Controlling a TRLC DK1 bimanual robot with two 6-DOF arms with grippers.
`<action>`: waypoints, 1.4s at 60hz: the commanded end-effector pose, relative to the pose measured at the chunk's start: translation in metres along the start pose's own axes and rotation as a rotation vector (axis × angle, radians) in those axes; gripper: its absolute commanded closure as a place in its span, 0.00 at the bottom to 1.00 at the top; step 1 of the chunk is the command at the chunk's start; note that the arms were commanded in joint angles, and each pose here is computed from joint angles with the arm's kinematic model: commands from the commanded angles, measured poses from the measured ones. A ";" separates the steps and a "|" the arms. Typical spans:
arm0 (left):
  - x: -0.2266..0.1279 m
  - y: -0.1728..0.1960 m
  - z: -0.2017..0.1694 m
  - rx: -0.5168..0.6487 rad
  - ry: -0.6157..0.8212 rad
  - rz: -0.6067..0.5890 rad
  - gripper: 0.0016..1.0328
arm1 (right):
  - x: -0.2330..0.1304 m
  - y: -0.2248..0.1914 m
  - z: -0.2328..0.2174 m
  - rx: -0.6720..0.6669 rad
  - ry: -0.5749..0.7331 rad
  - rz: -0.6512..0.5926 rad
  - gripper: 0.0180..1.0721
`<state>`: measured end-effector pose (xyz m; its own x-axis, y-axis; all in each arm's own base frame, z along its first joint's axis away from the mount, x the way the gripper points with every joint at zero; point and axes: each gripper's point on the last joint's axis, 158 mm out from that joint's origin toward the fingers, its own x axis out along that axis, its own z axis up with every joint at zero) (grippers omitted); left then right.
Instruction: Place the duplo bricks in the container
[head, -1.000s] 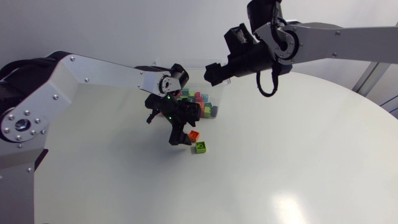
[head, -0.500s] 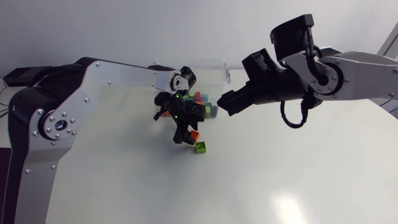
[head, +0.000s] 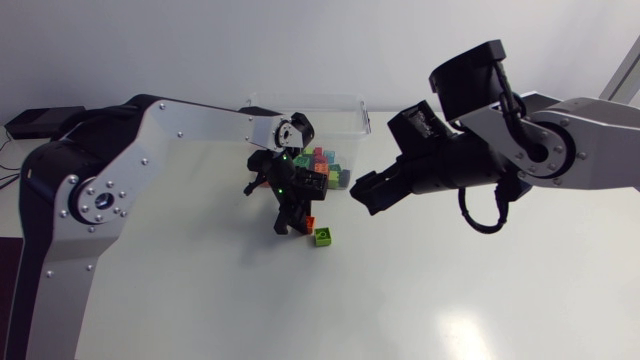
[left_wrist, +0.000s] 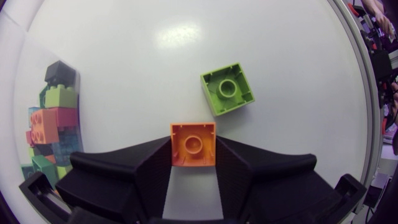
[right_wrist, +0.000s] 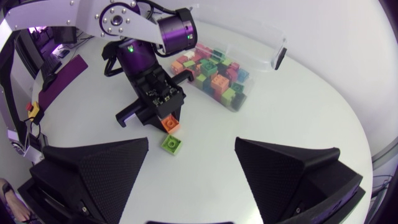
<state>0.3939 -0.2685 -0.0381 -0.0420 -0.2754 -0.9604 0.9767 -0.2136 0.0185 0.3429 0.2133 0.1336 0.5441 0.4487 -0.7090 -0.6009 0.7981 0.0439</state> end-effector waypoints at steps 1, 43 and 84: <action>-0.016 -0.009 -0.011 -0.046 0.008 -0.003 0.72 | 0.013 0.007 -0.018 0.034 0.083 -0.001 0.05; -0.192 0.012 -0.013 -0.496 -0.287 0.411 0.72 | 0.109 0.042 -0.067 0.099 0.495 -0.003 0.05; -0.327 0.103 -0.053 -0.899 -0.622 0.920 0.72 | 0.151 0.041 -0.077 0.144 0.644 -0.070 0.29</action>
<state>0.5180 -0.1586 0.2426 0.7803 -0.4139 -0.4689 0.5452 0.8175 0.1856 0.3563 0.2834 -0.0155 0.1152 0.1275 -0.9851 -0.5015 0.8635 0.0532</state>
